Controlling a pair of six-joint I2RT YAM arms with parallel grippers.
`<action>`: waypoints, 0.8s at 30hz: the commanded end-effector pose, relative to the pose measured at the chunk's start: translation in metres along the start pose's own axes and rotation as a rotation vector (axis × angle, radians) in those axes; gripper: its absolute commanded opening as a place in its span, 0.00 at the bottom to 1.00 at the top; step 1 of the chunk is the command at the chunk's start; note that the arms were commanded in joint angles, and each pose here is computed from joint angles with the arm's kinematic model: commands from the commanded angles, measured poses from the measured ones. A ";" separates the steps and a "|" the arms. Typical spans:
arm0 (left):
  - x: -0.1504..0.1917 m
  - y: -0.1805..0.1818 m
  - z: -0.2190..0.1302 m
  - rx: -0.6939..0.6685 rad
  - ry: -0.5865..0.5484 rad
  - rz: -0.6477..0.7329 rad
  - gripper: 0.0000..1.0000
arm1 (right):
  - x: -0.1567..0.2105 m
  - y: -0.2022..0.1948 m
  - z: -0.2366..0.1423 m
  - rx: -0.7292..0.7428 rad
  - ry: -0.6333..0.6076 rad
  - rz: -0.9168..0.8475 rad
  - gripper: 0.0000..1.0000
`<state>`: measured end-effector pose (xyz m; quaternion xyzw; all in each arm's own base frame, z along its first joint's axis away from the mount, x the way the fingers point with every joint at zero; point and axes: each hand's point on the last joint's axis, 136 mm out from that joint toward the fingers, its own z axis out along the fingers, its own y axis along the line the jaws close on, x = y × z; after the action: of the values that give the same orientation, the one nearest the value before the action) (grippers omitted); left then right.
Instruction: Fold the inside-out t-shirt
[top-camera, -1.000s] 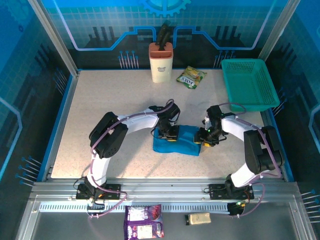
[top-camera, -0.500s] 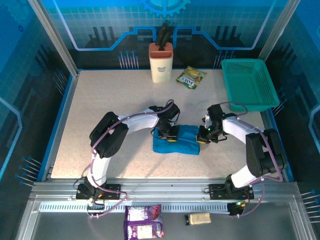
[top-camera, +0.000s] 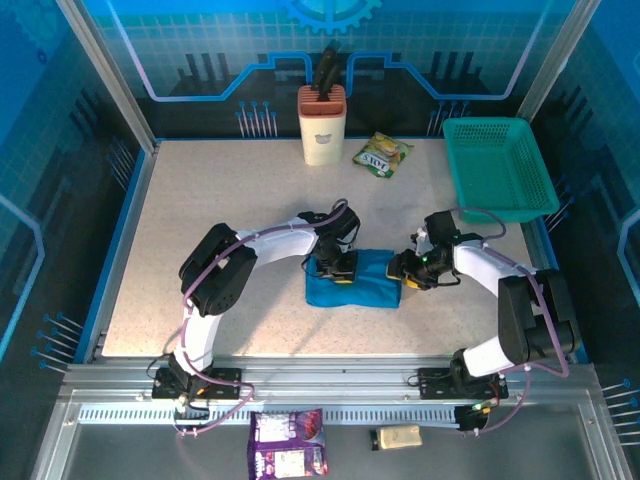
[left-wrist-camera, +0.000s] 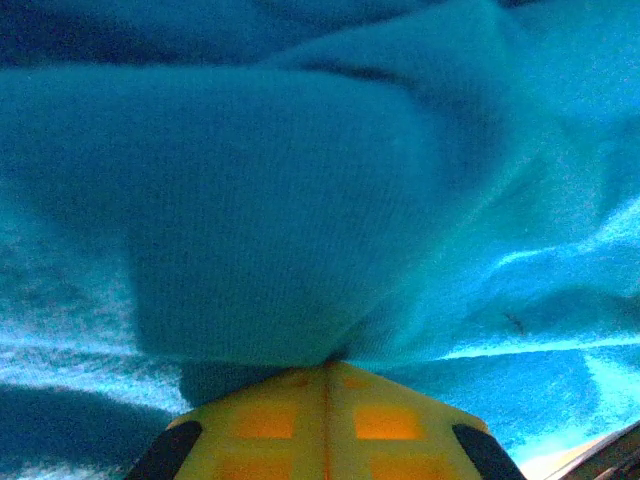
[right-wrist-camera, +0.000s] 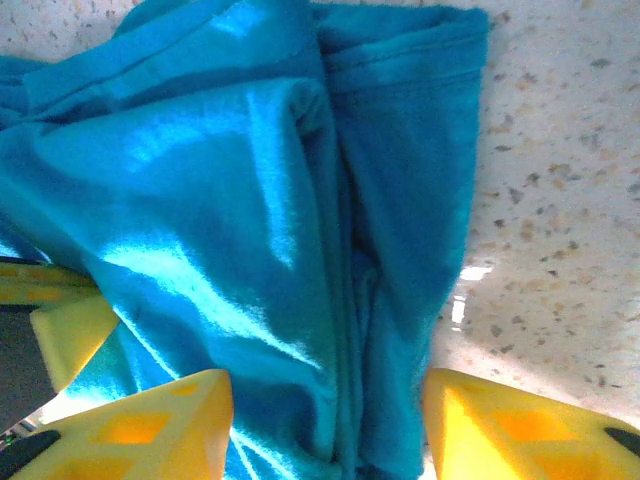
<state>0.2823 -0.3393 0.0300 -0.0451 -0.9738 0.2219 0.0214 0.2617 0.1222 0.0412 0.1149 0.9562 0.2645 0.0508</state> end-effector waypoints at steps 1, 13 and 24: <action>0.008 0.003 0.002 -0.016 0.044 -0.016 0.08 | 0.003 -0.012 0.004 0.033 0.021 0.013 0.56; 0.009 0.003 0.001 -0.016 0.045 -0.019 0.08 | 0.005 0.007 0.018 -0.112 0.079 -0.013 0.61; 0.009 0.001 0.003 -0.014 0.050 -0.015 0.08 | 0.003 0.016 0.015 -0.157 0.069 -0.027 0.52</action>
<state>0.2810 -0.3381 0.0296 -0.0444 -0.9743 0.2195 0.0242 0.2671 0.1421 0.0374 0.0930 0.9375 0.3336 0.0350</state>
